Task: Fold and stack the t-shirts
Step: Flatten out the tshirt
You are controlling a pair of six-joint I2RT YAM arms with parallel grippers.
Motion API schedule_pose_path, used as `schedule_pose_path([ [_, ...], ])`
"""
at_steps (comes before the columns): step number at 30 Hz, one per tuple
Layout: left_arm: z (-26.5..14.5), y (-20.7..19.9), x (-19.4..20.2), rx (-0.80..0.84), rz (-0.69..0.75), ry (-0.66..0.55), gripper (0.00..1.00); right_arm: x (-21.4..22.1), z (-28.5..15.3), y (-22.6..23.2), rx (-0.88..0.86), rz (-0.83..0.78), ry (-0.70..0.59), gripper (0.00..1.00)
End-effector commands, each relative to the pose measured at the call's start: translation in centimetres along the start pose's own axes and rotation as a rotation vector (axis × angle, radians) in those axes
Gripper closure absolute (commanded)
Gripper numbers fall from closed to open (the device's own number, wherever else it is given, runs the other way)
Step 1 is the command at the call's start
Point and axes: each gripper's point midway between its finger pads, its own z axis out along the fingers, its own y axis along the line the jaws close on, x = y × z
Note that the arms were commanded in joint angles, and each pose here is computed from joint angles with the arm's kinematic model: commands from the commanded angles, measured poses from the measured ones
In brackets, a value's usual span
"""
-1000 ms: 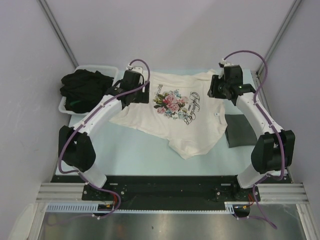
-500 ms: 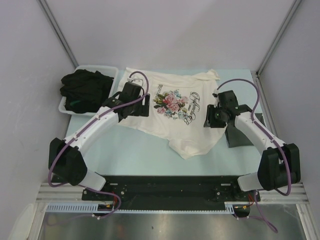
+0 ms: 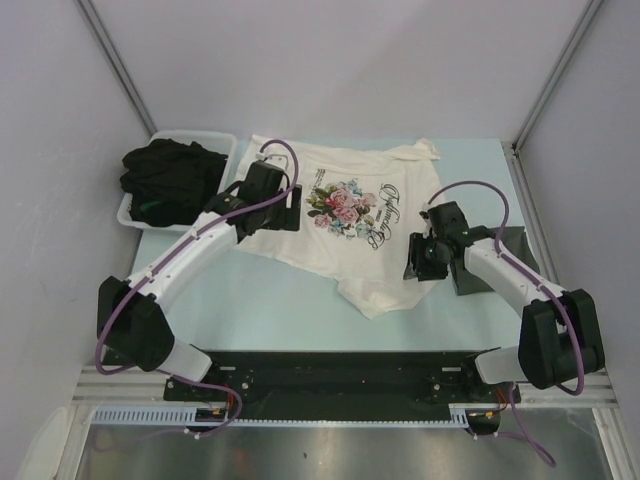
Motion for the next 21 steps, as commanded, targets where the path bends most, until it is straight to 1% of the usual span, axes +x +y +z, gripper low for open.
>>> schedule_pose_path([
  [1, -0.9, -1.2, -2.0, 0.043, 0.004, -0.055, 0.14, 1.6, -0.1, 0.1, -0.006, 0.013, 0.026, 0.53],
  [5, -0.9, -1.3, -2.0, 0.046, 0.017, -0.056, 0.14, 3.0, 0.1, -0.3, 0.012, 0.015, 0.064, 0.53],
  [12, -0.8, -1.2, -1.8, 0.046, 0.026, -0.052, 0.14, 4.1, -0.2, -0.4, 0.024, 0.037, 0.093, 0.52],
  [21, -1.0, -1.5, -1.7, 0.063, 0.032, -0.055, 0.14, 5.6, 0.0, -0.6, 0.081, 0.084, 0.148, 0.53],
])
